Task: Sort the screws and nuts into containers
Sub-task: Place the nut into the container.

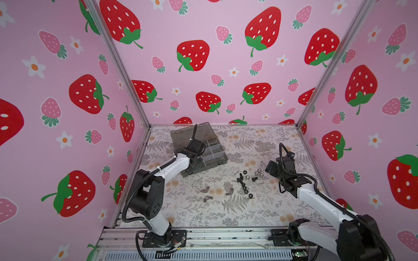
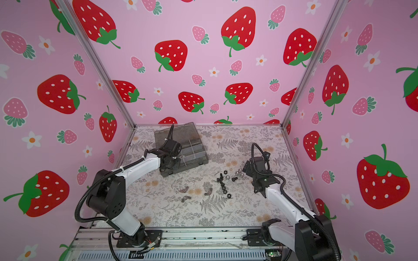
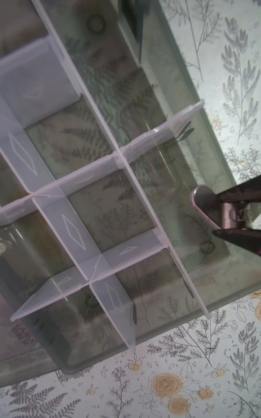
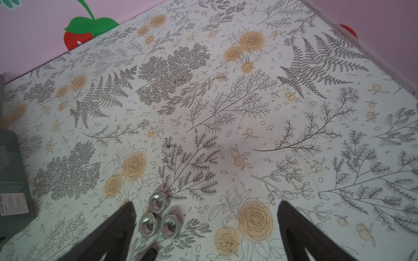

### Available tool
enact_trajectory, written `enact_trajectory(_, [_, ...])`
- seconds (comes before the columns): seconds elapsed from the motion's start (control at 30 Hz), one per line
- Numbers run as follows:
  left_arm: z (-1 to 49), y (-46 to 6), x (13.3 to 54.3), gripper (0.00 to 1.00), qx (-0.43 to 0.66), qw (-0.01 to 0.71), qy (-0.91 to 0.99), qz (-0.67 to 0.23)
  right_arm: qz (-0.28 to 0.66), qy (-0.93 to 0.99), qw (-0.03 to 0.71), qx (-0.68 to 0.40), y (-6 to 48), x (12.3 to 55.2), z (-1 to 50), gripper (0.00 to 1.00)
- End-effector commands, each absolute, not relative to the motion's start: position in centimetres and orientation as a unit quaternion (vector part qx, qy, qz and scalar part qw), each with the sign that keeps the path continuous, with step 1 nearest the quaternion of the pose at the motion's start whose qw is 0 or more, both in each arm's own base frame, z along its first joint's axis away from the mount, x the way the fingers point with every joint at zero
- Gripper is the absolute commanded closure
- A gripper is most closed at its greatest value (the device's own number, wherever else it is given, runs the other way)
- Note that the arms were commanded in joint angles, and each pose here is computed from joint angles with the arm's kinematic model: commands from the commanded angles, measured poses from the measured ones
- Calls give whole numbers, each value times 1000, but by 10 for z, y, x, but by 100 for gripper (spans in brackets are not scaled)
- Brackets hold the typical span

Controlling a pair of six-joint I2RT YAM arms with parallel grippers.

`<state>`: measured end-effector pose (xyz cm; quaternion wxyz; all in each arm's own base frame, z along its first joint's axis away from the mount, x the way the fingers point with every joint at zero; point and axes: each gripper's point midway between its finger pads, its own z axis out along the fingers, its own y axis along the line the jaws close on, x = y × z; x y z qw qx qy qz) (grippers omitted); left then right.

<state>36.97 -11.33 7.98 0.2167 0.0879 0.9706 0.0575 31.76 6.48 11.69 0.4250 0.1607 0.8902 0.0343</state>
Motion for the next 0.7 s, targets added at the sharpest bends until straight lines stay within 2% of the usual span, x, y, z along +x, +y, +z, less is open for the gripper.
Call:
enact_trajectory(0.0, [89,-117,386,85,99,234,965,60,36,886,432,165,67,323,123,0])
enact_trajectory(0.13, [85,-119,388,81,100,233,966,59,37,886,433,163,67,322,123,0])
enact_trajectory(0.27, [84,-118,388,63,101,230,966,60,35,885,435,163,66,321,125,0])
enact_trajectory(0.4, [86,-122,385,51,97,233,967,46,33,883,438,166,64,319,126,0])
enact_trajectory(0.67, [111,-138,359,49,96,245,965,24,28,886,429,173,60,313,121,0])
